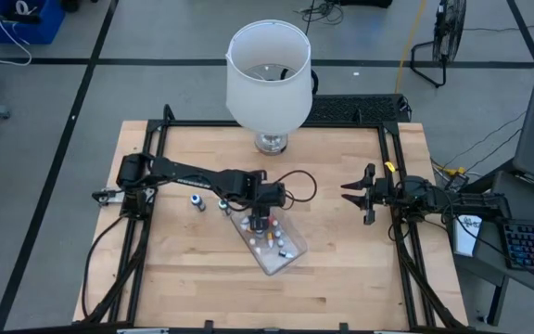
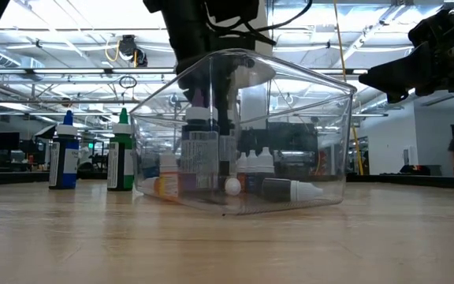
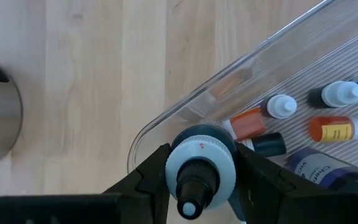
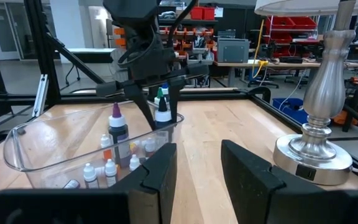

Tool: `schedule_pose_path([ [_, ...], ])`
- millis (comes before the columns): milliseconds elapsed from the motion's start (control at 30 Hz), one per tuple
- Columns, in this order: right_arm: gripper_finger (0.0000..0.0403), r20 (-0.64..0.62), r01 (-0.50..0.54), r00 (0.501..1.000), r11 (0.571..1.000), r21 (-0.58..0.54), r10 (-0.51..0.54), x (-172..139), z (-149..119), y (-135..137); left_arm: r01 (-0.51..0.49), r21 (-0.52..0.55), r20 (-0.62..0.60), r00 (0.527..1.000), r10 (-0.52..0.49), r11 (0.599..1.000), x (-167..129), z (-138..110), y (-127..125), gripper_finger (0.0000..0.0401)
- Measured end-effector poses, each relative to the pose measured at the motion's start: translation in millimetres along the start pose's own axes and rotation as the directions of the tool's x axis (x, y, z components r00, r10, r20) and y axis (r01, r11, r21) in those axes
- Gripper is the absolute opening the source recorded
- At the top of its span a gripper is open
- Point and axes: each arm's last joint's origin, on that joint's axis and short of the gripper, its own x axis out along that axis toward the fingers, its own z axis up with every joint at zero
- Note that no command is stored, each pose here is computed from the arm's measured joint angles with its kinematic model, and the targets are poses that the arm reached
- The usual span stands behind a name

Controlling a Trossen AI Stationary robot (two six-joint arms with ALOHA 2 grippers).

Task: Pick & Place food coloring
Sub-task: Put the black food coloring bottle into the bin

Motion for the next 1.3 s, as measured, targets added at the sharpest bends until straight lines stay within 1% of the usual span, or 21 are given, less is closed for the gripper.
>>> schedule_pose_path([
  [100, 0.0114, 0.001, 0.0, 1.0, 1.0, 0.0, 0.0, 0.0, 0.1, 0.0, -0.011, 0.002, -0.011, 1.0, 0.011, 1.0, -0.7, -0.9, 0.4, 0.0145],
  [233, 0.0114, 0.0, 0.0, 1.0, 1.0, 0.0, 0.0, 0.0, 0.0, 0.0, -0.047, 0.001, -0.058, 0.997, 0.047, 0.999, -3.4, -4.1, 1.7, 0.0145],
  [367, 0.0114, 0.0, 0.0, 1.0, 1.0, 0.0, 0.0, 0.0, 0.0, 0.0, -0.068, -0.021, -0.08, 0.995, 0.067, 0.997, -3.7, -6.2, 2.7, 0.0145],
  [433, 0.0114, 0.0, 0.0, 1.0, 1.0, 0.0, 0.0, 0.0, 0.0, 0.0, -0.047, -0.027, -0.078, 0.996, 0.045, 0.999, -3.9, -5.9, 2.1, 0.0145],
  [567, 0.0114, 0.001, 0.0, 1.0, 1.0, 0.0, 0.0, 0.0, 0.1, 0.0, 0.045, -0.031, -0.064, 0.997, -0.047, 0.998, -4.5, -4.4, 0.0, 0.0145],
  [667, 0.0114, 0.001, 0.0, 1.0, 1.0, 0.0, 0.0, 0.0, 0.1, 0.0, 0.081, -0.033, -0.056, 0.995, -0.083, 0.996, -4.6, -3.5, -1.4, 0.0145],
  [1067, 0.0114, 0.0, 0.0, 1.0, 1.0, 0.0, 0.0, 0.0, 0.0, 0.0, 0.065, -0.032, -0.049, 0.997, -0.067, 0.997, -5.8, -2.1, -1.1, 0.0145],
  [1200, 0.0114, 0.0, 0.0, 1.0, 1.0, 0.0, 0.0, 0.0, 0.0, 0.0, 0.07, -0.004, -0.04, 0.997, -0.07, 0.998, -9.1, 0.6, -4.2, 0.0145],
  [1300, 0.0114, 0.0, 0.0, 1.0, 1.0, 0.0, 0.0, 0.0, 0.0, 0.0, 0.06, 0.013, -0.012, 0.998, -0.06, 0.998, -17.5, 7.2, -7.9, 0.0145],
])
